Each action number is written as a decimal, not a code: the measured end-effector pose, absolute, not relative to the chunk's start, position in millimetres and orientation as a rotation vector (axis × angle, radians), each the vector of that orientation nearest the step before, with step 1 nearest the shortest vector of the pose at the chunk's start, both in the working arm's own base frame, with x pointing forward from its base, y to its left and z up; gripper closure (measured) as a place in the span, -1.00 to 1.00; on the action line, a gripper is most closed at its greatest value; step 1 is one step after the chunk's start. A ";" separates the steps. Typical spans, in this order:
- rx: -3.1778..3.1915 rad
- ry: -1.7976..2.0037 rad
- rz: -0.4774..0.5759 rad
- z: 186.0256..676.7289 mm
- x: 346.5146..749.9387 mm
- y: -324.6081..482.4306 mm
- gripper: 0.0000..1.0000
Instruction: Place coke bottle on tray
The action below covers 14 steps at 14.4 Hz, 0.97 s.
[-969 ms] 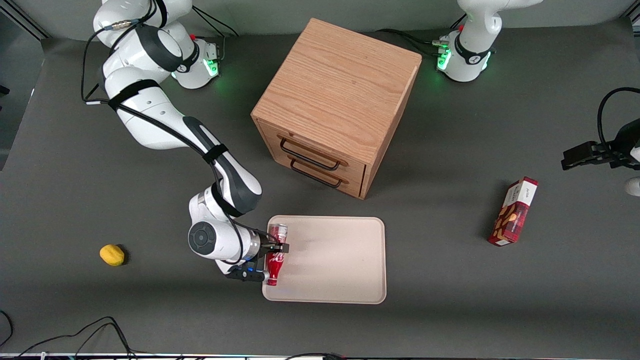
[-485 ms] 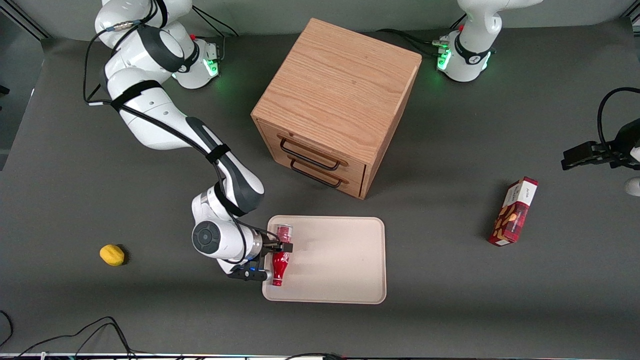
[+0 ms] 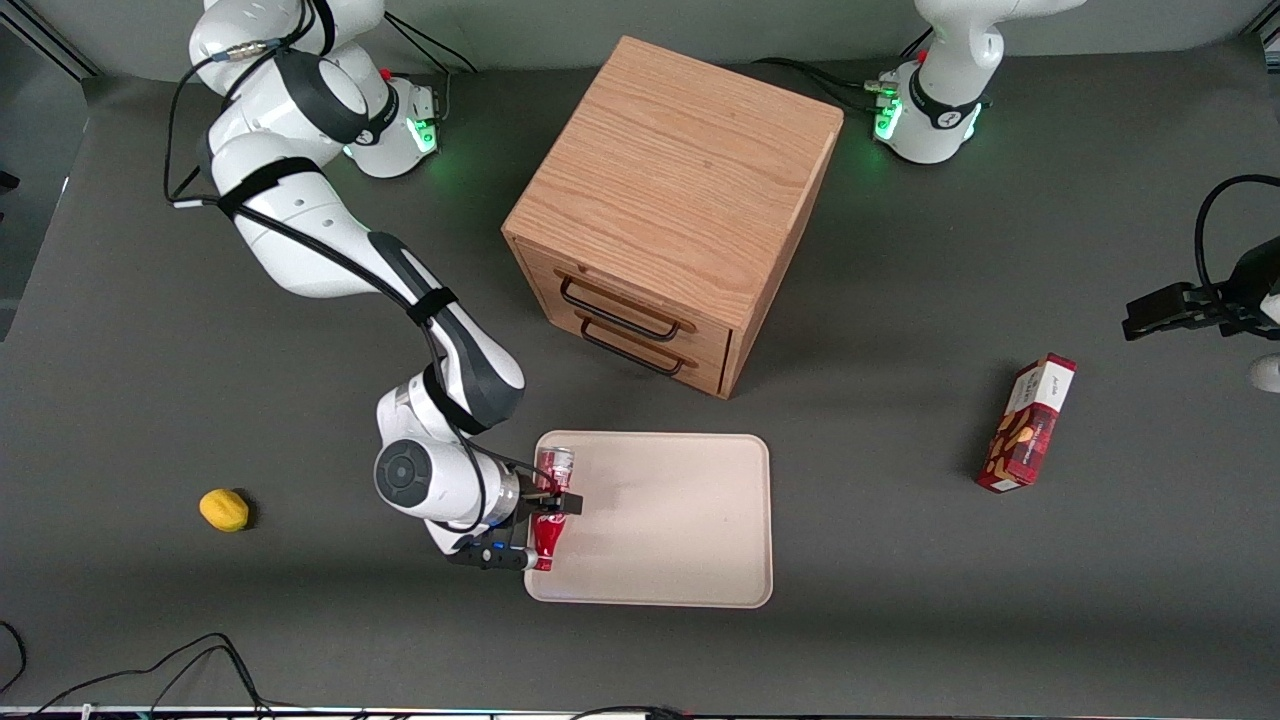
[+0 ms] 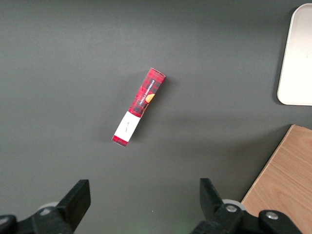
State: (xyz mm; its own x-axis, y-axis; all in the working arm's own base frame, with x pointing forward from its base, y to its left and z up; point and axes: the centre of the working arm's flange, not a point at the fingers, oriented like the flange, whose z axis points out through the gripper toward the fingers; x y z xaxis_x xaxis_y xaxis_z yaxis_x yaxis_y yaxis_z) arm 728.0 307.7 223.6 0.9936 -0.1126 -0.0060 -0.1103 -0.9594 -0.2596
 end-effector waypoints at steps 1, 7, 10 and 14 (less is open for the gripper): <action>-2.875 0.158 -0.034 243.8 730.3 307.0 -1.00; -3.006 0.150 0.067 426.0 706.9 256.8 -1.00; -3.083 0.262 0.116 538.6 672.4 184.0 -1.00; -3.160 0.343 0.147 649.7 603.0 116.8 -1.00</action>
State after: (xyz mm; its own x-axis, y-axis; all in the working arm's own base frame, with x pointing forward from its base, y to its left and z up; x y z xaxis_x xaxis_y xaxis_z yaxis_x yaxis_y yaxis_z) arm 603.0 116.8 649.7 0.9725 -0.2160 -0.0872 -0.2123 -0.9759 0.0505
